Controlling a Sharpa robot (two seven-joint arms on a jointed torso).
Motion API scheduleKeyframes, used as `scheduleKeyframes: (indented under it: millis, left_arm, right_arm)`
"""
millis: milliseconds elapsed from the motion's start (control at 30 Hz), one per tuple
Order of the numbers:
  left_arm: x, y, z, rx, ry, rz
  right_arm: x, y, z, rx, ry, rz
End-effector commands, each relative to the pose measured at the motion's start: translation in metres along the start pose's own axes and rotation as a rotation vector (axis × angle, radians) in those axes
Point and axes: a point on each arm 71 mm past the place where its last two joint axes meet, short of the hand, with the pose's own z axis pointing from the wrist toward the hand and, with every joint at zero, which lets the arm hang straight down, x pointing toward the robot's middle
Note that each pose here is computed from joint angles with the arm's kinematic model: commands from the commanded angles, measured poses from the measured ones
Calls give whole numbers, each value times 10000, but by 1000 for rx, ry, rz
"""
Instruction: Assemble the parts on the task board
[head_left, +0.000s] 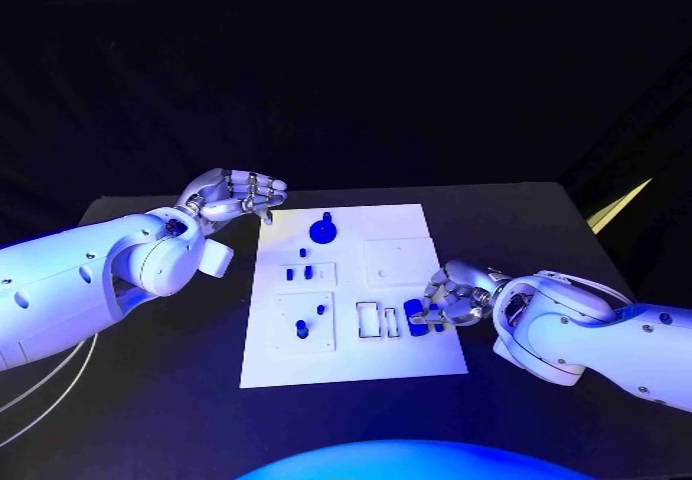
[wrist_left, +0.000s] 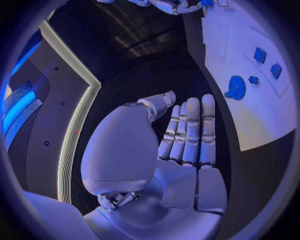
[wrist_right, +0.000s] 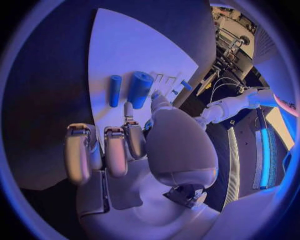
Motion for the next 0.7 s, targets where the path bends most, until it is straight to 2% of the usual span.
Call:
scheduleKeyframes:
  millis: [33, 367, 700]
  left_arm:
    - [18, -4, 1, 1, 8, -4]
    - [23, 3, -3, -10, 19, -5]
    - [22, 5, -5, -14, 18, -3]
  right_arm:
    - [31, 5, 11, 5, 7, -14]
    - [187, 57, 101, 20, 22, -33]
    - [238, 76, 161, 25, 21, -35]
